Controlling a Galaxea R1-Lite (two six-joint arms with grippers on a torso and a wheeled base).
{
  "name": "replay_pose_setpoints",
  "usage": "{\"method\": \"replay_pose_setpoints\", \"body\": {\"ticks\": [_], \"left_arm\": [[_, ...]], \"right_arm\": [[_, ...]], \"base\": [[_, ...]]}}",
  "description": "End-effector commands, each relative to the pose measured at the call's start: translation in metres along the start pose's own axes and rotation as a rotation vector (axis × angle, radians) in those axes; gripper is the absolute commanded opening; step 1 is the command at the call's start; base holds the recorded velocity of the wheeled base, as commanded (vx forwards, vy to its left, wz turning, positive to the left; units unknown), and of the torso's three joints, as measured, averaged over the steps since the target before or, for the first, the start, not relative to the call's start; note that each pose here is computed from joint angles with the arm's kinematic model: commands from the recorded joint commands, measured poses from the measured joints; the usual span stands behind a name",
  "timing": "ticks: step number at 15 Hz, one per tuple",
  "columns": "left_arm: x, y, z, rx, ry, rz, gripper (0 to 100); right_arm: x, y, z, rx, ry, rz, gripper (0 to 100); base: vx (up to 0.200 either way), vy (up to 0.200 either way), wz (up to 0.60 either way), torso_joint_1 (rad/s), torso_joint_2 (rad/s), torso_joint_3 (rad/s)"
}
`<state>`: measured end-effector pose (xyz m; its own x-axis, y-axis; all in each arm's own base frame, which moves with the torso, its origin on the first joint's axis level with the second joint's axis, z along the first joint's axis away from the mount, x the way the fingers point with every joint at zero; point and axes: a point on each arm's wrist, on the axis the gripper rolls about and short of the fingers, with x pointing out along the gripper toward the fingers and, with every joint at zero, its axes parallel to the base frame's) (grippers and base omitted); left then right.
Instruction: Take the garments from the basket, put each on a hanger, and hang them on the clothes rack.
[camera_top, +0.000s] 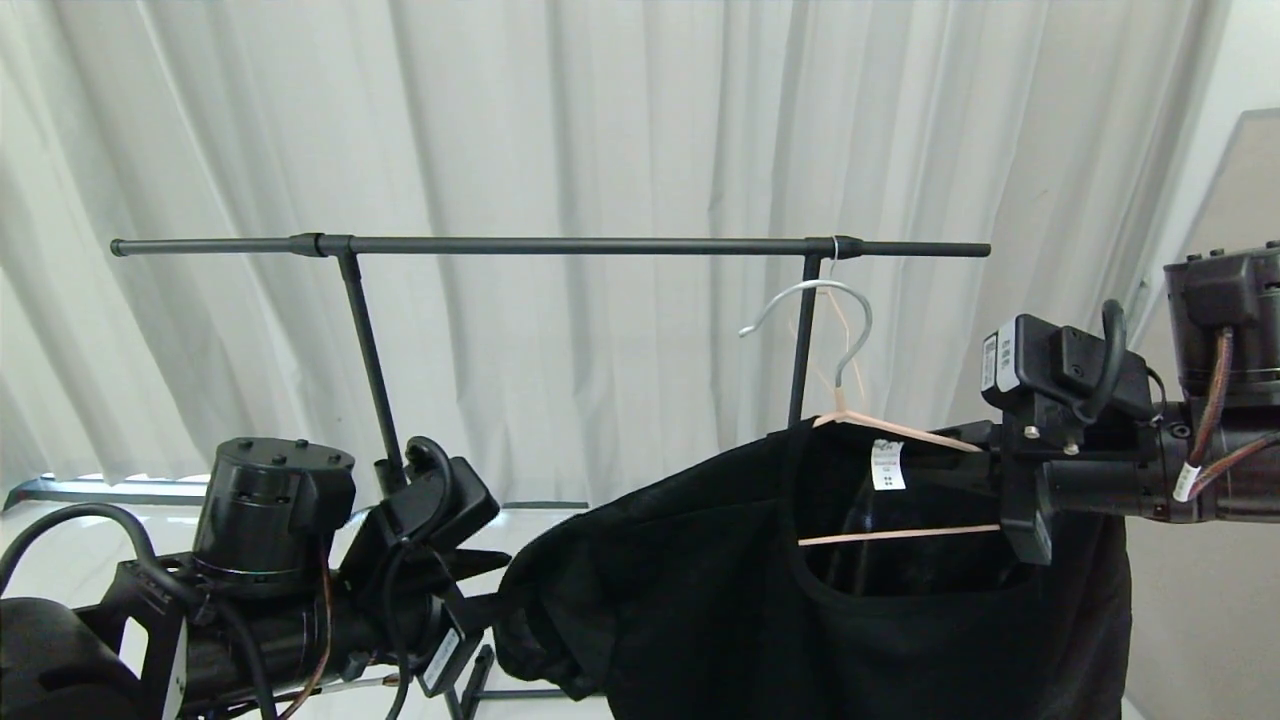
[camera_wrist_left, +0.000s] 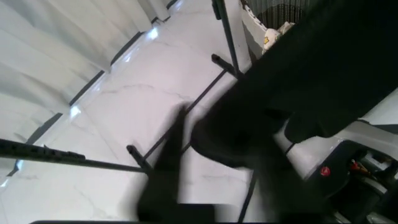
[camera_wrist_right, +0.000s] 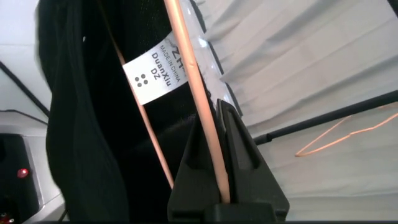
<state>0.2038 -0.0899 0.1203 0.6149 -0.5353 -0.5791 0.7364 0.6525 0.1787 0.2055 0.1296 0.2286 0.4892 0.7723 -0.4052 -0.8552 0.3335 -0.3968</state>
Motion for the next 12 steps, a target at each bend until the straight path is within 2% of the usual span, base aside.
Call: {"method": "replay_pose_setpoints", "body": {"ticks": [1,3,4,5,6,9,10,12], "left_arm": [[-0.001,0.004,-0.003,-0.012,0.009,0.015,0],[-0.005,0.017,-0.010,-0.051,0.025,0.075,0],[-0.006,0.018,-0.010,-0.053,0.026,0.079,0],[-0.012,0.030,-0.018,-0.089,0.040,0.136,0],[-0.016,0.033,-0.018,-0.096,0.034,0.155,0],[-0.023,0.019,-0.005,-0.041,-0.026,0.126,0],[-0.025,0.016,-0.003,-0.029,-0.039,0.119,100],[-0.025,0.015,-0.001,-0.031,-0.047,0.114,100]], "right_arm": [[-0.005,0.002,-0.001,0.000,-0.001,-0.006,0],[-0.014,0.002,-0.006,0.010,0.010,-0.033,0],[-0.014,0.002,-0.006,0.012,0.011,-0.033,0],[-0.020,0.000,-0.010,0.028,0.019,-0.059,0],[-0.021,-0.001,-0.009,0.057,0.017,-0.068,0],[-0.019,-0.004,-0.007,0.099,-0.004,-0.085,0],[-0.018,-0.004,-0.007,0.102,-0.001,-0.090,0],[-0.019,-0.004,-0.008,0.117,0.008,-0.104,0]], "base": [[0.000,0.000,0.00,0.000,0.00,0.000],[0.000,0.000,0.00,0.000,0.00,0.000],[0.000,0.000,0.00,0.000,0.00,0.000],[0.000,0.000,0.00,0.000,0.00,0.000],[0.000,0.000,0.00,0.000,0.00,0.000],[0.000,0.000,0.00,0.000,0.00,0.000],[0.000,0.000,0.00,0.000,0.00,0.000],[0.000,0.000,0.00,0.000,0.00,0.000]]}}
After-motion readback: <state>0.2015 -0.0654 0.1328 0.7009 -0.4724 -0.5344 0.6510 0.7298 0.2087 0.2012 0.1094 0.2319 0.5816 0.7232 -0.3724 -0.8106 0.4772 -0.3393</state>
